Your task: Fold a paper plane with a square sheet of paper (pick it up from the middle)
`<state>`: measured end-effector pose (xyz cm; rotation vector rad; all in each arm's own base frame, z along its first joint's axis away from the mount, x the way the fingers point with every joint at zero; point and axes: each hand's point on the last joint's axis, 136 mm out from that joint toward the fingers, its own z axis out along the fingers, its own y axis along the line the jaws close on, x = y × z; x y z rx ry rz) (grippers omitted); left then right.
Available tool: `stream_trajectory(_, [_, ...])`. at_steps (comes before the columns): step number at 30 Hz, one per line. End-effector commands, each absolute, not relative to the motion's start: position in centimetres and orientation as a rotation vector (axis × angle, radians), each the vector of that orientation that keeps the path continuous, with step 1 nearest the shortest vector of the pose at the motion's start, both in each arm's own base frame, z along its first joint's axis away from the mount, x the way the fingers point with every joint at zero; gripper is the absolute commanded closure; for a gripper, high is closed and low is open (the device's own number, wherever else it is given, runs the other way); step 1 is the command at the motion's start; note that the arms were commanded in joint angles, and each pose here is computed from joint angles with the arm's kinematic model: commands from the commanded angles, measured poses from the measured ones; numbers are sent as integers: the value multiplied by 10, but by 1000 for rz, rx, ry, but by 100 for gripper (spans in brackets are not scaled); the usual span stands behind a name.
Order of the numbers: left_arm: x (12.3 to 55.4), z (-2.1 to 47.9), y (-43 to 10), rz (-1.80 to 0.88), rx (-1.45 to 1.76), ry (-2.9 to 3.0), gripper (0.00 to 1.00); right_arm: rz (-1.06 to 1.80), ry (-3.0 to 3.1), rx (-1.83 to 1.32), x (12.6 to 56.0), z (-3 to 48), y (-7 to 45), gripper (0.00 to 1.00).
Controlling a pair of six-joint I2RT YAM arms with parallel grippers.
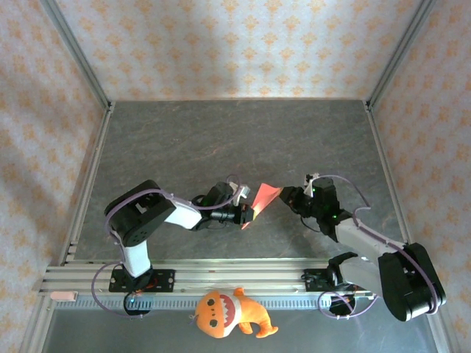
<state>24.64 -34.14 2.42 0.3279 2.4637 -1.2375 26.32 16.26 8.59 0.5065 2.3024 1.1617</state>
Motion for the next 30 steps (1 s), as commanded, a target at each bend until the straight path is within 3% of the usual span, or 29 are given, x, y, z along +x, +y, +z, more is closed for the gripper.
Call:
stream_trajectory(1, [239, 10, -349, -1298, 276, 2540, 100, 1220, 2232, 398, 264, 102, 169, 78])
stream_trajectory(16, [251, -10, -339, -1181, 93, 2612, 100, 1185, 2295, 437, 261, 86, 167, 83])
stream_trajectory(30, [250, -5, -342, -1249, 12, 2589, 100, 1274, 2272, 443, 256, 88, 173, 91])
